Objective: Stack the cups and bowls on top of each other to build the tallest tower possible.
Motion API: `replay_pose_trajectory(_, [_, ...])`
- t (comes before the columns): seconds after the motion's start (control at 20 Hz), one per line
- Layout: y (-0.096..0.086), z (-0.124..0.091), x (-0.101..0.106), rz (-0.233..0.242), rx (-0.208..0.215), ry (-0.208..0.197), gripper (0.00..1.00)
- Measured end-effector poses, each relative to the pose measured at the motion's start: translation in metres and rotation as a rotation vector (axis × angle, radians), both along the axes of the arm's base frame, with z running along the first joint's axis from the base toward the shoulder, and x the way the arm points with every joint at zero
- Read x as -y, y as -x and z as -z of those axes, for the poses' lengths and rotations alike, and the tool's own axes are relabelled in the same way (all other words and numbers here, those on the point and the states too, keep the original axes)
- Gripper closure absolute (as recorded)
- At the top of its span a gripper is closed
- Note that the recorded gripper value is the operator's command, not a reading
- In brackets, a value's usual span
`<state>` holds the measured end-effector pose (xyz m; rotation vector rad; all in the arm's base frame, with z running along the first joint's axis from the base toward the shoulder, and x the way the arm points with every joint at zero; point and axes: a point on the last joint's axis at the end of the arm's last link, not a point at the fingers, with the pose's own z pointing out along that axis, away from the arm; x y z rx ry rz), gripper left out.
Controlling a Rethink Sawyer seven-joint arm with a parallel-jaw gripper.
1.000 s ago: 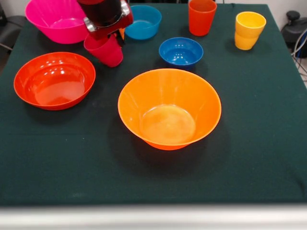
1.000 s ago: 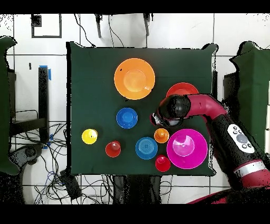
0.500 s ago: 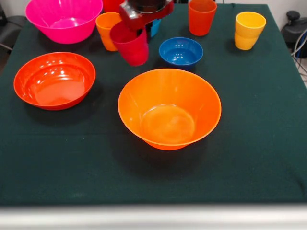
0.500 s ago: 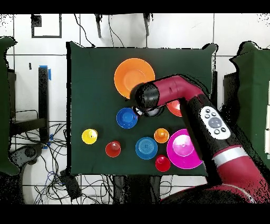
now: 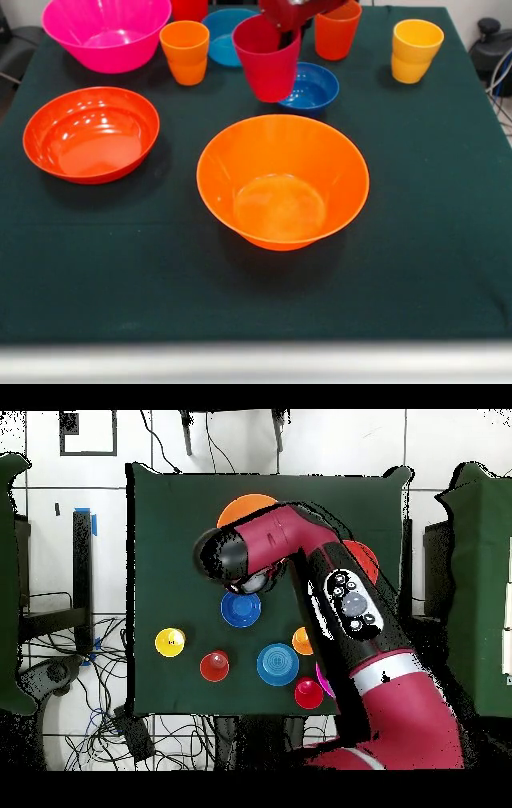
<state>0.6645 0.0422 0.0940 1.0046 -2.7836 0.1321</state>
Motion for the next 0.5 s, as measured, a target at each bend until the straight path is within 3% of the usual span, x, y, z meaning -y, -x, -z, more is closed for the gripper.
replay_pose_trajectory(0.25, [-0.016,-0.01,-0.009,0.006,0.016,0.031,1.0])
replay_pose_trajectory(0.5, [-0.032,-0.01,-0.001,0.033,0.041,0.049,1.0])
